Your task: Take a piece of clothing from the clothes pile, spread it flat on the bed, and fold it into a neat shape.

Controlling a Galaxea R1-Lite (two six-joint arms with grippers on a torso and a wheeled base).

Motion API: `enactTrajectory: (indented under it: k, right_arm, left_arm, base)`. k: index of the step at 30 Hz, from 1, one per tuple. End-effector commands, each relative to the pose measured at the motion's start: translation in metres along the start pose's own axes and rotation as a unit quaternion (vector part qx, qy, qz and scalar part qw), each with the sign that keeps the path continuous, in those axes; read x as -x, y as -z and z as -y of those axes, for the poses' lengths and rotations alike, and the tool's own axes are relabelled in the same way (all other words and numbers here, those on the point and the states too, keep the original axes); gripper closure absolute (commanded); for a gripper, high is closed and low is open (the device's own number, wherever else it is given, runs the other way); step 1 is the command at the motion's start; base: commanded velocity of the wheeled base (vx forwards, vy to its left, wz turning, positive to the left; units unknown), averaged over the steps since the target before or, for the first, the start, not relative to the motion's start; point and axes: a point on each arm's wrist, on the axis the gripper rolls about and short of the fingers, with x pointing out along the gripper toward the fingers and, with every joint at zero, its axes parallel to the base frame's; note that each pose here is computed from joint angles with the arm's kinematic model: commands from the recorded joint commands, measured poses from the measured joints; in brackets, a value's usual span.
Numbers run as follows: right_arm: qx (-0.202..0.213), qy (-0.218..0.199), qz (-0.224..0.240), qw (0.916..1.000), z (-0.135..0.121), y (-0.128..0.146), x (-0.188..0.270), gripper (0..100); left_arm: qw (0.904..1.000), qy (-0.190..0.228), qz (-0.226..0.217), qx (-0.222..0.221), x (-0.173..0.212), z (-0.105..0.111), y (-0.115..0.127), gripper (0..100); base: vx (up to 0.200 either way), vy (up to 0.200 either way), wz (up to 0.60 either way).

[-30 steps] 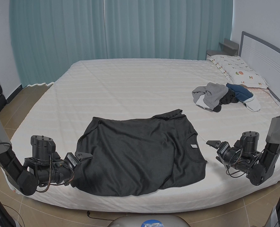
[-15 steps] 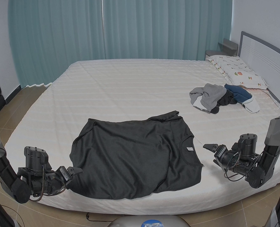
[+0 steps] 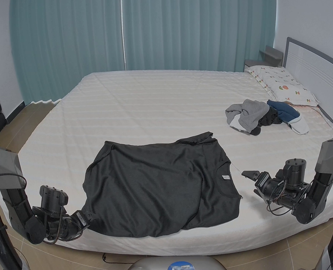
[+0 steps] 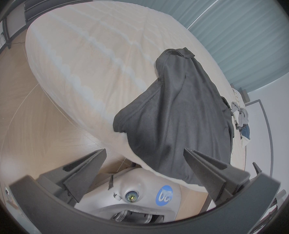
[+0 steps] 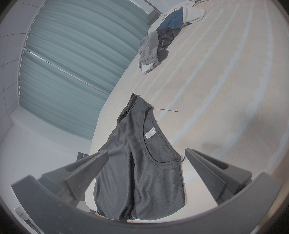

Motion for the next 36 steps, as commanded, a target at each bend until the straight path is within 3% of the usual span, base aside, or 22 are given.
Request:
enactTrajectory:
  k: [1,9,10,14,20,27,35,36]
  right_arm:
    - [0.0,0.001,-0.002,1.0,0.001,0.001,-0.001,0]
    - [0.001,0.001,-0.004,1.0,0.001,0.002,-0.002,0]
    - [0.001,0.001,-0.004,1.0,0.001,0.002,-0.002,0]
    - [0.001,0.001,-0.006,1.0,0.001,0.002,-0.001,0]
    - [0.007,0.021,-0.034,0.9992,0.009,0.015,-0.004,0]
    - [0.027,0.041,-0.074,0.996,0.02,0.041,-0.017,0]
    - [0.036,0.04,-0.075,0.9957,0.023,0.044,-0.037,0]
    - [0.042,0.042,-0.078,0.9952,0.025,0.045,-0.04,100]
  left_arm:
    - [1.0,-0.003,0.006,0.003,-0.01,-0.002,0.0,0]
    - [0.9995,-0.019,0.023,-0.004,-0.023,-0.007,0.002,0]
    - [0.9994,-0.02,0.024,-0.012,-0.024,-0.007,0.003,100]
    - [0.999,-0.018,0.031,-0.026,-0.027,-0.007,0.0,100]
    - [0.9955,-0.037,0.088,-0.002,-0.029,-0.019,-0.015,100]
    - [0.9916,-0.008,0.129,-0.001,-0.002,-0.013,-0.026,100]
    - [0.9894,0.004,0.145,0.006,0.003,-0.011,-0.032,100]
    - [0.9889,0.005,0.148,0.009,0.003,-0.01,-0.033,100]
  base:
    - [0.0,0.0,0.0]
    - [0.0,0.0,0.0]
    - [0.0,0.0,0.0]
    - [0.0,0.0,0.0]
    - [0.0,0.0,0.0]
    - [0.0,0.0,0.0]
    - [0.0,0.0,0.0]
    - [0.0,0.0,0.0]
